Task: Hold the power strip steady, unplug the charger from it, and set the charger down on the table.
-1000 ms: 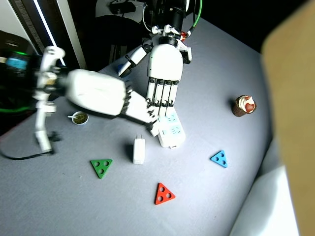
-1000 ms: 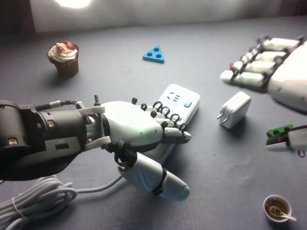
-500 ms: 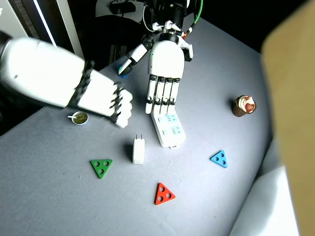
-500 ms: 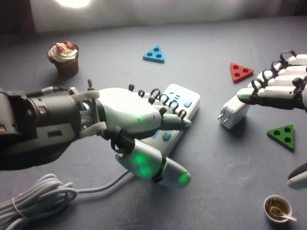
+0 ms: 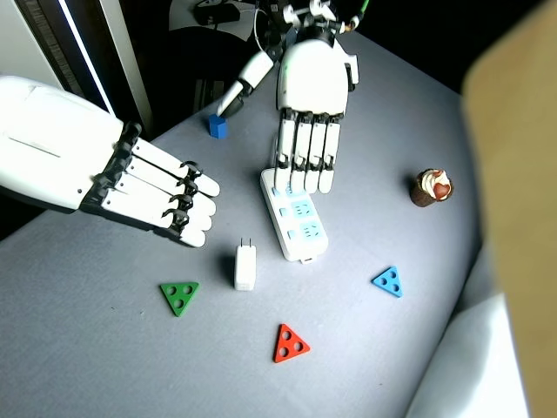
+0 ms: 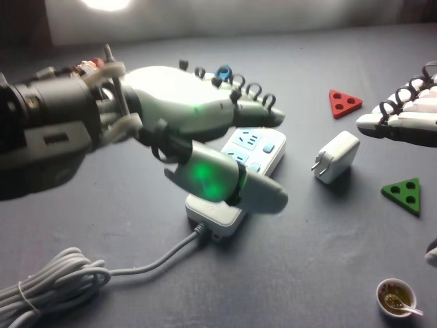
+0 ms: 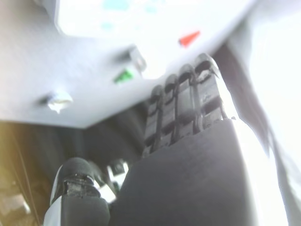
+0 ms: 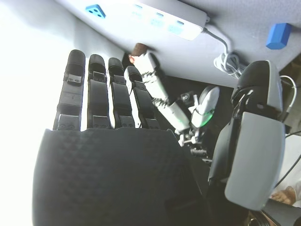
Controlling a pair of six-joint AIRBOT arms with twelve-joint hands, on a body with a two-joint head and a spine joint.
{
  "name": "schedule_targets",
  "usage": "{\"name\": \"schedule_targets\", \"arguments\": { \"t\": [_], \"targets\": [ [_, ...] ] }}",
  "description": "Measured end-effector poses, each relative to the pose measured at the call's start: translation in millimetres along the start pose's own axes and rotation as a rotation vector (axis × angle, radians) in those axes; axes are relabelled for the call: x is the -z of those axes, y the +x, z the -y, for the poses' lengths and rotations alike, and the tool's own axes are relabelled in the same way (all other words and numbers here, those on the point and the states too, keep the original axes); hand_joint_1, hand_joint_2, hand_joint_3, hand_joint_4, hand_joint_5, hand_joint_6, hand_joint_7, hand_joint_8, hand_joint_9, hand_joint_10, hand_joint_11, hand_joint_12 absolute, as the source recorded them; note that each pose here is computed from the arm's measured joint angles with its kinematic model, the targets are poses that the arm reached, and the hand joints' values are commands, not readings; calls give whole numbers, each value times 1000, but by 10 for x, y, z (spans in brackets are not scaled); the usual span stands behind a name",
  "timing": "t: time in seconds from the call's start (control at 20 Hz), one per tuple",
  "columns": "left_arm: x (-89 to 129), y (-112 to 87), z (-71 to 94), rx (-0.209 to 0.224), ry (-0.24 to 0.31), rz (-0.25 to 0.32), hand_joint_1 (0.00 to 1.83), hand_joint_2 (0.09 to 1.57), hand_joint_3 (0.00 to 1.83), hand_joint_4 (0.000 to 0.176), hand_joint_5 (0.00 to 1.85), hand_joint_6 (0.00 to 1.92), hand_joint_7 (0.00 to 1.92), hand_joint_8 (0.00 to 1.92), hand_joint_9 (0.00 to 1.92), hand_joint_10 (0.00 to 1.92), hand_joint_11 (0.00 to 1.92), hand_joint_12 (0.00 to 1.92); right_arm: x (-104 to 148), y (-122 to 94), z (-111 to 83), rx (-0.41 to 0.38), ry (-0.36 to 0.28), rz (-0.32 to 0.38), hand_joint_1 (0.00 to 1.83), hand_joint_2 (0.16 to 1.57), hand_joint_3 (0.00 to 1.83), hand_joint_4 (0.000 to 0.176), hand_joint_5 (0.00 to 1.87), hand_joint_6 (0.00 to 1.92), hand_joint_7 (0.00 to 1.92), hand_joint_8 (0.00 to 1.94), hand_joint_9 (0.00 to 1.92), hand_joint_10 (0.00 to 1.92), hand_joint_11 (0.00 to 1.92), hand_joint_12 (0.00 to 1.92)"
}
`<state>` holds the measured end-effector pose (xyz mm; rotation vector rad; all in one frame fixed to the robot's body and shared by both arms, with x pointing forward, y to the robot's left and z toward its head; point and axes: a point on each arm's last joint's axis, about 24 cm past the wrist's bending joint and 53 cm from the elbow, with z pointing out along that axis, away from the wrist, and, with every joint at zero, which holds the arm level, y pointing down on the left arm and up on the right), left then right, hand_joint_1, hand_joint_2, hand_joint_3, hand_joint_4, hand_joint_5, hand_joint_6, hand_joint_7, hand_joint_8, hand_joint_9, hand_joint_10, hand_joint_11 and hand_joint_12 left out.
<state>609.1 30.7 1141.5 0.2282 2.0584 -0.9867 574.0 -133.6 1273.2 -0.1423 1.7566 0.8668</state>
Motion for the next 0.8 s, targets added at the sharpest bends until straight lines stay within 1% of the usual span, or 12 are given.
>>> {"name": "schedule_targets", "arguments": {
  "t": [0.05,0.1,0.15,0.2,0.25,0.3,0.45,0.5,0.55,0.6,0.75,0.8],
  "targets": [
    [15,-72,8,-3,-6,11,0,1001,0,0,123,5,121,4,84,5,60,21,1,2,-3,-39,-1,-1,615,836,0,0,101,5,137,6,111,4,3,295],
    [21,-87,35,-8,-6,12,0,997,0,0,119,3,124,5,85,5,62,22,11,2,-4,-73,-1,0,615,838,0,0,99,2,134,2,112,2,0,316],
    [21,-97,68,-8,-5,11,0,997,0,0,121,3,124,5,82,4,58,20,38,1,3,-129,1,-1,619,841,0,0,109,3,138,2,118,3,0,338],
    [22,-79,92,-8,-4,6,0,997,0,0,121,3,124,5,82,4,58,20,53,-7,-28,-144,-10,-3,619,841,0,0,109,3,138,2,118,3,0,338],
    [22,-70,106,-9,-9,0,0,1003,1,0,117,1,129,6,97,9,68,24,59,-14,-58,-125,-20,-5,606,832,0,0,148,1,181,2,184,3,2,538],
    [20,-74,110,-8,-8,0,0,1008,3,0,114,0,131,6,101,10,74,26,59,1,-67,-153,-24,-13,609,831,0,0,155,1,200,3,206,4,0,585],
    [20,-82,107,-9,-11,1,0,1007,2,0,88,0,102,0,79,0,77,27,63,68,-52,-108,-31,-49,698,829,0,0,149,0,201,0,224,6,8,604],
    [21,-95,122,-8,-7,4,0,1011,3,0,92,2,109,4,95,8,89,32,60,78,-42,-107,-31,-56,694,843,5,0,153,2,215,6,250,15,45,622],
    [23,-112,136,-8,-2,9,0,1016,5,0,106,7,135,13,131,20,126,47,53,98,-50,-91,-37,-66,656,878,4,0,178,3,252,5,275,9,69,621],
    [38,-143,134,-8,0,18,0,1011,2,0,116,9,151,16,150,23,155,59,55,121,-54,-72,-39,-76,675,893,6,0,191,5,279,12,302,16,83,627],
    [87,-237,101,-7,-8,38,0,1018,3,0,77,0,110,0,114,2,104,36,81,101,-51,-49,-41,-73,696,906,7,0,214,11,285,9,300,9,72,624],
    [93,-250,95,-7,-12,39,0,1029,8,0,81,2,109,0,118,3,107,37,81,111,-45,-14,-39,-76,650,922,12,0,204,5,273,3,278,1,35,607]
  ]
}}
